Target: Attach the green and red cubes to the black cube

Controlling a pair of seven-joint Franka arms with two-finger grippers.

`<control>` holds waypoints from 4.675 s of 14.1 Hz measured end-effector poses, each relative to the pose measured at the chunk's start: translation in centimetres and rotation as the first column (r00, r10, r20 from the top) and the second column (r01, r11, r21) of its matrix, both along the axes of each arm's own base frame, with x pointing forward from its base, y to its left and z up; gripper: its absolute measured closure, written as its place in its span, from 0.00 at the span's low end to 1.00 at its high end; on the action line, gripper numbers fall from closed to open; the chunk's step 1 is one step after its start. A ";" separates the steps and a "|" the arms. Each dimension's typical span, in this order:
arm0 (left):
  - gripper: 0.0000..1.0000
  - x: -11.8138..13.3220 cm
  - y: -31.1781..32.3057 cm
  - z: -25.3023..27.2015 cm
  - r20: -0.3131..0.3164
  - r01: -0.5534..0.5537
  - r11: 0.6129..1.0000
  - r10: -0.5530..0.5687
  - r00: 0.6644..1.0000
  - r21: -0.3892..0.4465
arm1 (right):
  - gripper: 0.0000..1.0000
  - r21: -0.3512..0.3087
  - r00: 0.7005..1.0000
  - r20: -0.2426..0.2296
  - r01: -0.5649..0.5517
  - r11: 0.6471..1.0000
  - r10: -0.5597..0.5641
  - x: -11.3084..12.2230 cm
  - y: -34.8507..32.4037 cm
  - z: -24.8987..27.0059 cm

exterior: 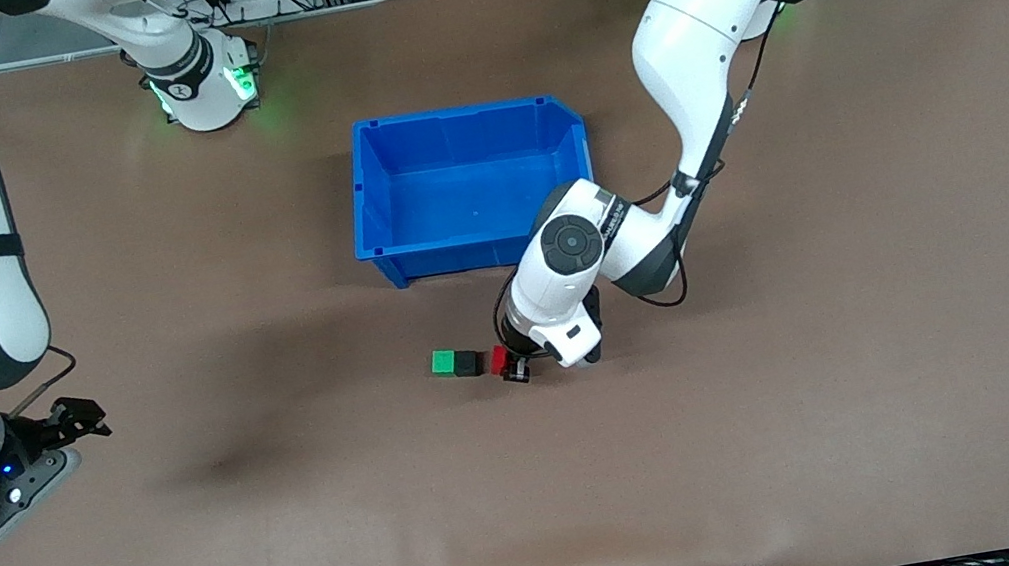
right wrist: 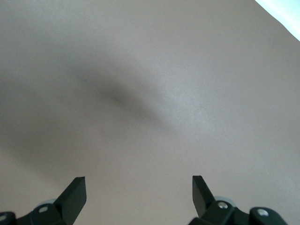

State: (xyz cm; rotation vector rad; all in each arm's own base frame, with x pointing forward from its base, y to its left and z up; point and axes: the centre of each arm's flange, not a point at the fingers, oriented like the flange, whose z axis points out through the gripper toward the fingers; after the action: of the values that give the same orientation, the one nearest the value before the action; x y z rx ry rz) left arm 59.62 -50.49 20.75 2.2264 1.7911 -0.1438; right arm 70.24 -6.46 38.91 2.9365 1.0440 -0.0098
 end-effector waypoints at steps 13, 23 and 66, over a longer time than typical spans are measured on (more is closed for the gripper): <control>0.60 -0.9 -1.6 -2.3 -0.027 -0.067 0.998 0.067 0.997 0.007 | 0.00 0.001 1.000 -0.009 0.001 1.000 -0.001 -0.1 -0.1 -0.4; 0.60 -0.7 -2.4 -2.4 -0.024 -0.100 0.995 0.100 0.995 -0.012 | 0.00 0.002 0.995 0.000 0.100 0.995 -0.100 -0.1 -0.3 0.0; 0.00 -4.8 45.2 45.2 -0.152 0.884 0.403 -0.883 0.443 0.237 | 0.00 -0.057 0.598 -0.199 0.783 0.619 -0.776 -15.1 0.3 24.0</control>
State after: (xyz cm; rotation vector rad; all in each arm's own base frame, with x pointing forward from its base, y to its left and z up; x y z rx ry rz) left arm 54.84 -5.31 65.90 3.1562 0.3816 -0.0893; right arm 55.10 -6.20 62.95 3.1889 -0.3560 -0.3193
